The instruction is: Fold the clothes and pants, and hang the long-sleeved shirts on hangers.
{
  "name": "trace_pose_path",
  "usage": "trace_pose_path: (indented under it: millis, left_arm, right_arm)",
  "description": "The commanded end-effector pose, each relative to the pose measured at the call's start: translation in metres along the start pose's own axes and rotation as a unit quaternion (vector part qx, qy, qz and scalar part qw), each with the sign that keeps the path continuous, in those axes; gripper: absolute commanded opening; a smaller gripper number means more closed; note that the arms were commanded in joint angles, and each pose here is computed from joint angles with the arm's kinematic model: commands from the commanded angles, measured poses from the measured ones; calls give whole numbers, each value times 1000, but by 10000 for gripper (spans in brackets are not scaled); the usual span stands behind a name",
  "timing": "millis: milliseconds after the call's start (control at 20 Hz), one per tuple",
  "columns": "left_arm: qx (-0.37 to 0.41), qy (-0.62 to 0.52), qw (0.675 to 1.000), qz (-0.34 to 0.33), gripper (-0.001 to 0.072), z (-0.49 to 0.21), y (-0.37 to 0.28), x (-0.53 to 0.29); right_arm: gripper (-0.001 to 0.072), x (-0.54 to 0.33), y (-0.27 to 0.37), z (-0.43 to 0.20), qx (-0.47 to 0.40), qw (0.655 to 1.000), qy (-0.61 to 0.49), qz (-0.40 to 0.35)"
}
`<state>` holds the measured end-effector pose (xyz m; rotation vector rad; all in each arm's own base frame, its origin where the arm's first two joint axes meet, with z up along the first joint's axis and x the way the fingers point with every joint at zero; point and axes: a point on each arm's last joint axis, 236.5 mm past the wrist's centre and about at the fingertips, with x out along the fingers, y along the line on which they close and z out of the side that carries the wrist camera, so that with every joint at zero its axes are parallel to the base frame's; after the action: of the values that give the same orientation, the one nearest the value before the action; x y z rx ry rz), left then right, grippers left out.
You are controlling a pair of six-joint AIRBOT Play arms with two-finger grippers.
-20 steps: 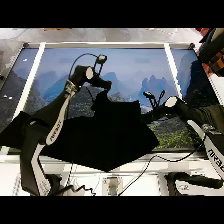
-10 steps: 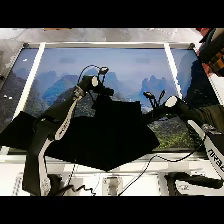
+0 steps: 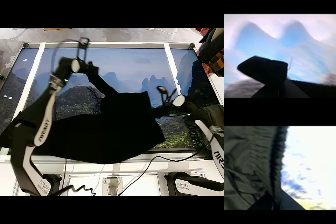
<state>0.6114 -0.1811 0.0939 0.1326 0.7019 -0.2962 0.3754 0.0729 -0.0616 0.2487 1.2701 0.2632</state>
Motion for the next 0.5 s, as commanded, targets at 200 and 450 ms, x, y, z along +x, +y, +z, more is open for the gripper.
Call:
trace_pose_path:
  millis: [200,450]
  left_arm:
    - [-33,-10,993,114,8,20,130,-102]
    - [-80,32,984,158,8,-11,196,-129]
  right_arm:
    - [23,-69,-106,37,120,983,-123,-65]
    - [23,-82,-135,44,148,973,-154,-84]
